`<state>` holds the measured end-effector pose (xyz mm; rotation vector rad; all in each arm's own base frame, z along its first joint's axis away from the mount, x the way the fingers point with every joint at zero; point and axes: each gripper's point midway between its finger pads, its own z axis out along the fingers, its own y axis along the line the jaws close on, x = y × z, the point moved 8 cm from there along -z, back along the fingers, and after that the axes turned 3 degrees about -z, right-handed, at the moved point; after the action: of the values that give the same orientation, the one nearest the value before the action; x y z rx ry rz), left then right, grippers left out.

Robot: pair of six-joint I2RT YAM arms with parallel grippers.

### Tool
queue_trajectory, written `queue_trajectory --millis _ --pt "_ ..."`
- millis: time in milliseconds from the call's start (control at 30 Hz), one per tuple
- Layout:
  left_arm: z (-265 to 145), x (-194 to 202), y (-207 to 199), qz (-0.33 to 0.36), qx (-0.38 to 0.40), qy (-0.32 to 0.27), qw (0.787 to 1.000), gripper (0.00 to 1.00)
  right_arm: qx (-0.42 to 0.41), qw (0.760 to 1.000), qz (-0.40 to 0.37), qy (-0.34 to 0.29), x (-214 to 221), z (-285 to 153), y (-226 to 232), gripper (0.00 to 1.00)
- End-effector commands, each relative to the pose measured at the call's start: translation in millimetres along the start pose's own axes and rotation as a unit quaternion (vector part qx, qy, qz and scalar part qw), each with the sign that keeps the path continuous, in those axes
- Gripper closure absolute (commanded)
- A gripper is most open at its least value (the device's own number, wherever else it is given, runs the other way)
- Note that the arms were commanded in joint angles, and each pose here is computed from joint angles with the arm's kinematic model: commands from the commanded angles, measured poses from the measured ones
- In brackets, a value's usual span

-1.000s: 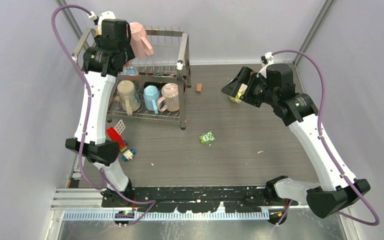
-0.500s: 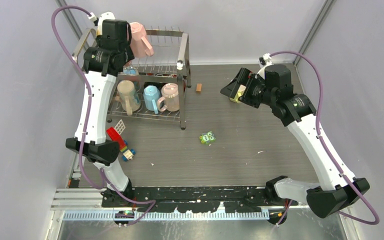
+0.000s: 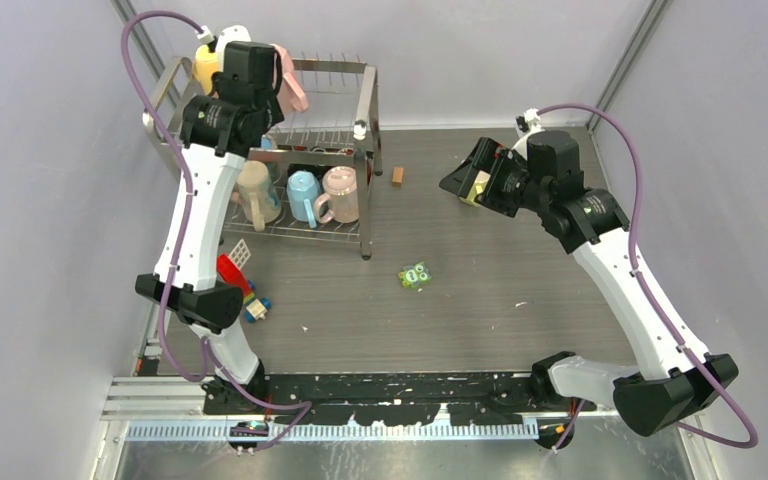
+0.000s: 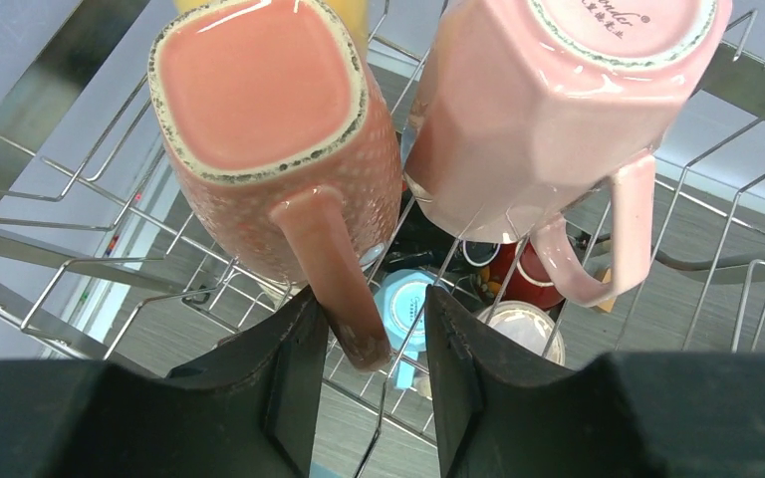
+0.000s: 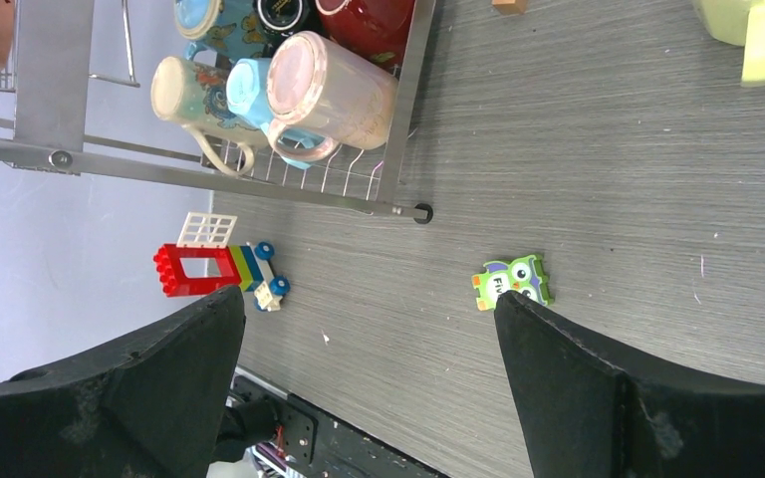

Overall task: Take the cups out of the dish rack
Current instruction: Unload the cup from the dish rack.

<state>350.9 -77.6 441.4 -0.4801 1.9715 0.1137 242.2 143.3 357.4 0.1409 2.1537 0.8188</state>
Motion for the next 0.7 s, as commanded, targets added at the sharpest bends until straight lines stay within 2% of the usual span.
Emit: queue_trajectory --millis 0,433,667 --pt "-15.9 -10.0 4.4 -0.018 0.0 -0.022 1.0 0.59 -0.023 1.0 -0.004 -0.015 -4.9 -1.6 7.4 0.0" --pt "-14.8 -17.4 6.8 -0.016 -0.017 -0.044 0.999 0.63 -0.028 1.0 -0.004 -0.006 -2.7 2.8 6.5 0.0" --pt "-11.0 -17.3 4.9 -0.015 -0.021 -0.044 0.999 0.7 -0.029 1.0 -0.005 -0.002 -2.3 4.4 6.7 0.0"
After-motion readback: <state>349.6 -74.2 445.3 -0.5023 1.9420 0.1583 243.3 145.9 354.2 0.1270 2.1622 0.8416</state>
